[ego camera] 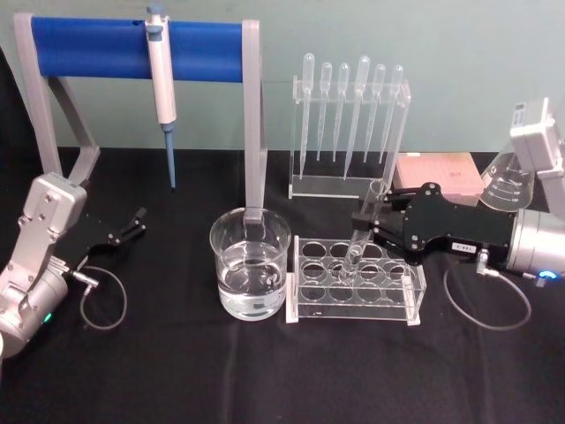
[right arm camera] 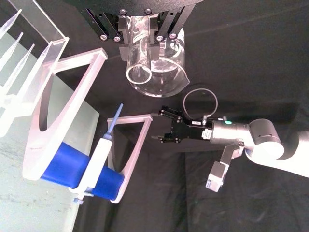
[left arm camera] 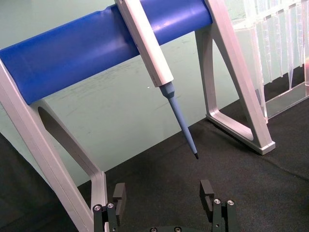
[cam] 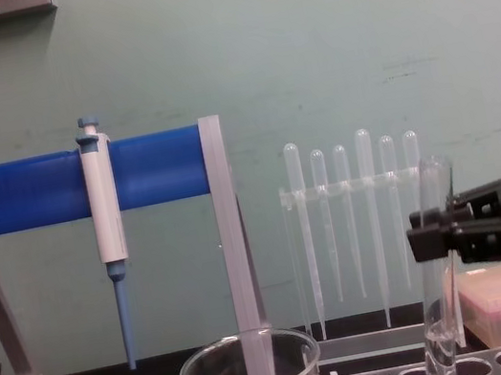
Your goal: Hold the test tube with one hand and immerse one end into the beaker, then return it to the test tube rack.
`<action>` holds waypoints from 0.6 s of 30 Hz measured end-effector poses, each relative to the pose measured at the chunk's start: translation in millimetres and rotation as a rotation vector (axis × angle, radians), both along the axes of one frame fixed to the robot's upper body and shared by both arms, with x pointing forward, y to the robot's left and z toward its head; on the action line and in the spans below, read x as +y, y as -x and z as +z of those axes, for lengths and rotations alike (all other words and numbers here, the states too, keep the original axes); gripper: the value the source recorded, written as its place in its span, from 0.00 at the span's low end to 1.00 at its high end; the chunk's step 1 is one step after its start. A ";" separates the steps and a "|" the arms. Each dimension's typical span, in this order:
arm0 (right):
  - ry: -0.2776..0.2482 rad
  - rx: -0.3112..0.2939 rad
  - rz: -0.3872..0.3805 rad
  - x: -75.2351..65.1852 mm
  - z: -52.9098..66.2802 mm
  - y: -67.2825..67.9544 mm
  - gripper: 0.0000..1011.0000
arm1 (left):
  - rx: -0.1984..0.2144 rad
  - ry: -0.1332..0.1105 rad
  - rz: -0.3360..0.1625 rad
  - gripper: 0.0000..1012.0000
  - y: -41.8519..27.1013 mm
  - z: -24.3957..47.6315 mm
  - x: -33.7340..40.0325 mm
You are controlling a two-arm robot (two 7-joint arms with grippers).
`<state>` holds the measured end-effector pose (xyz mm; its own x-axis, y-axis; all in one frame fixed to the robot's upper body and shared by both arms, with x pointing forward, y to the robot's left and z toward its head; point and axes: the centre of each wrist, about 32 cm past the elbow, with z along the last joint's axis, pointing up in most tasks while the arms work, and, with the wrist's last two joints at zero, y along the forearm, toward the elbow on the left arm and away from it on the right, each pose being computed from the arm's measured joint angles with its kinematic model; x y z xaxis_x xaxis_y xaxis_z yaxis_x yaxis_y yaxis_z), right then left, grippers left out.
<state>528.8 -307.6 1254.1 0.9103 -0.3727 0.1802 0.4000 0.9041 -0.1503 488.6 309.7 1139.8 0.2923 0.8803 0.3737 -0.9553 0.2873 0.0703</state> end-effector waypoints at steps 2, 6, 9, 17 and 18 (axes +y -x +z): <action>0.001 0.001 -0.004 0.5 -3.7 -0.2 0.23 | 0.000 0.000 0.000 0.99 0.0 0.0 0.0; 0.001 0.004 -0.012 1.3 -12.7 -1.4 0.23 | 0.000 0.000 0.000 0.99 0.0 0.0 0.0; 0.004 0.010 -0.013 2.6 -18.4 -2.2 0.23 | 0.000 0.000 0.000 0.99 0.0 0.0 0.0; 0.011 0.021 -0.021 3.4 -29.5 -3.8 0.23 | 0.000 0.000 0.000 0.99 0.0 0.0 0.0; 0.011 0.021 -0.021 3.4 -29.5 -3.8 0.23 | 0.000 0.000 0.000 0.99 0.0 0.0 0.0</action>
<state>532.6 -304.3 1224.6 0.9060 -0.3895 0.1655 0.4152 0.8939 -0.1688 488.6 309.7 1139.8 0.2923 0.8803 0.3737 -0.9552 0.2873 0.0703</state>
